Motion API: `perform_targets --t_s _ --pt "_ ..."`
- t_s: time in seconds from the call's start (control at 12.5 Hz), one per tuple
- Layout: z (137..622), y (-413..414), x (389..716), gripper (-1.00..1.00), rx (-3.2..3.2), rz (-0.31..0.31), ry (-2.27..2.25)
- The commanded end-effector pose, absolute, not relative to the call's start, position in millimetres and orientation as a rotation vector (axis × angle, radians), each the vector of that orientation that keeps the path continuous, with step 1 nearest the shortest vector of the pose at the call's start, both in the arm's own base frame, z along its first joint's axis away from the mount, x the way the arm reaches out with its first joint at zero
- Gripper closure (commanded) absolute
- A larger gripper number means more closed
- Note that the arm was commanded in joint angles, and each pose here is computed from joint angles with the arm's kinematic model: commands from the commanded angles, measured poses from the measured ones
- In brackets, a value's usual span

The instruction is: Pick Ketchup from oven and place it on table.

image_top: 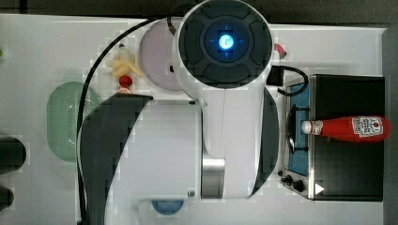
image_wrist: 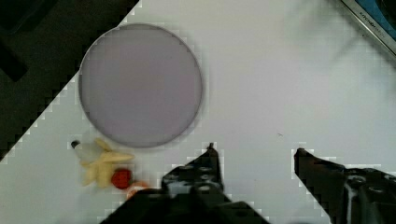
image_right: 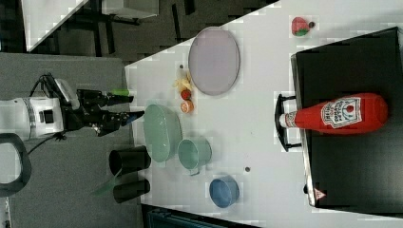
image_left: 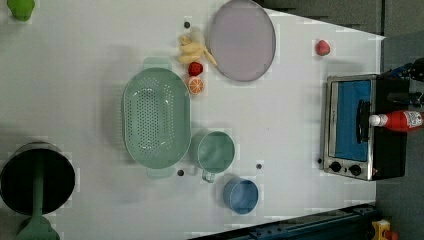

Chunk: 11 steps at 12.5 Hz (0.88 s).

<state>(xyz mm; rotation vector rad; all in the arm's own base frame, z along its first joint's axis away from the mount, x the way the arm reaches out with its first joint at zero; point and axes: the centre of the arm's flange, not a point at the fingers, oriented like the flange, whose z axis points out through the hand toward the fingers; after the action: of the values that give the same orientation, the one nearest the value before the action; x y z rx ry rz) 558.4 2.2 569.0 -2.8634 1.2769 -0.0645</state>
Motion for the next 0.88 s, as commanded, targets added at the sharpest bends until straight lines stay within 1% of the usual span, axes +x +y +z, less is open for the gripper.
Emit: perform_targets --t_s 0.08,0.24,0.48,0.72,0.8,0.88 --pt "627 -16 443 -0.58 -2.823 -0.036 1.396" --pt "627 -18 443 -0.99 -2.82 -0.039 1.401" --pt "626 -45 443 -1.0 -2.774 -0.035 1.47" --pt "616 -103 443 -1.0 -2.67 -0.017 1.609" --pt "611 -126 445 -1.0 -2.625 -0.023 1.661" --pt "605 -150 447 -1.0 -2.577 -0.045 1.713"
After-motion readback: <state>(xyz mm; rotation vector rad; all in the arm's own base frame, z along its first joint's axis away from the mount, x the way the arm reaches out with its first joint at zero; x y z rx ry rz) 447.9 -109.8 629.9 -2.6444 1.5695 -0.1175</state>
